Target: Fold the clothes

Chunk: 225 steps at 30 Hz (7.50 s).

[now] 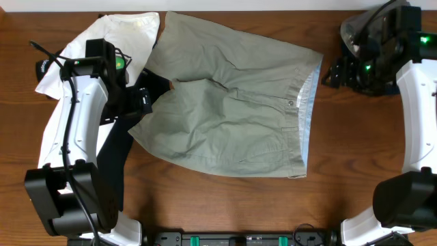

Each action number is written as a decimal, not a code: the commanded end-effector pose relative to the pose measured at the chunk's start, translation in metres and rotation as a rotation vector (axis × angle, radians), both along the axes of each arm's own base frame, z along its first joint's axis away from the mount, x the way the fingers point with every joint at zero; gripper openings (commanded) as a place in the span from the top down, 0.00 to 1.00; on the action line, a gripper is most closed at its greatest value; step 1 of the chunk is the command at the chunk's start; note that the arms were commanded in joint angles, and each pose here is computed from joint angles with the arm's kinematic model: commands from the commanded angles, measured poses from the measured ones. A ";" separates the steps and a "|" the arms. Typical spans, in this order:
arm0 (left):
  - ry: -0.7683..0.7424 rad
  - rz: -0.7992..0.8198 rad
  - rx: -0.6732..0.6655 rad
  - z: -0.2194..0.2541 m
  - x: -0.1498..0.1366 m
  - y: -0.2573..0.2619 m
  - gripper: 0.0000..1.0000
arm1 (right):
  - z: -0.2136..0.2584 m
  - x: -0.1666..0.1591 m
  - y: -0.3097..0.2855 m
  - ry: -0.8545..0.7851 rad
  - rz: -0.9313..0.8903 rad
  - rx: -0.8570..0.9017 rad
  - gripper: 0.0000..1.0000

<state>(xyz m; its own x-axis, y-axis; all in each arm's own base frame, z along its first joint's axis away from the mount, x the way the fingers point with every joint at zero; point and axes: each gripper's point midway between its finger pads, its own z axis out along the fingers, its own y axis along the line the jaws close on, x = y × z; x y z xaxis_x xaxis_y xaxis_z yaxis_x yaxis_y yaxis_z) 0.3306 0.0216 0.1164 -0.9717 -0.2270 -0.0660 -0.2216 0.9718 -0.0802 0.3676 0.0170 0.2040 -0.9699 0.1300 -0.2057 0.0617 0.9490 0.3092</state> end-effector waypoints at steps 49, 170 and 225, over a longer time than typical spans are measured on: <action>-0.079 0.496 0.085 -0.130 -0.022 0.017 0.94 | -0.193 -0.110 0.044 0.408 -0.140 -0.076 0.43; -1.319 0.050 -0.163 0.052 0.186 -0.151 0.94 | -0.118 0.073 -0.115 -0.339 -0.522 -0.170 0.60; -1.149 0.030 -0.111 0.009 0.176 -0.147 0.94 | -0.151 0.020 -0.109 -0.167 -0.411 0.034 0.54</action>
<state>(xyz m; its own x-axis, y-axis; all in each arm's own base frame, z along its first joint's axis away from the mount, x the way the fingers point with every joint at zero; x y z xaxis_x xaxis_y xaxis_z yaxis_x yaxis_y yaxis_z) 0.5026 -0.1261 0.1217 -0.3592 -0.3224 -0.8758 0.0148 0.9363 -0.3508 0.3897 -0.0935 0.0561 -0.8008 0.4806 -0.3575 0.3798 0.8689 0.3173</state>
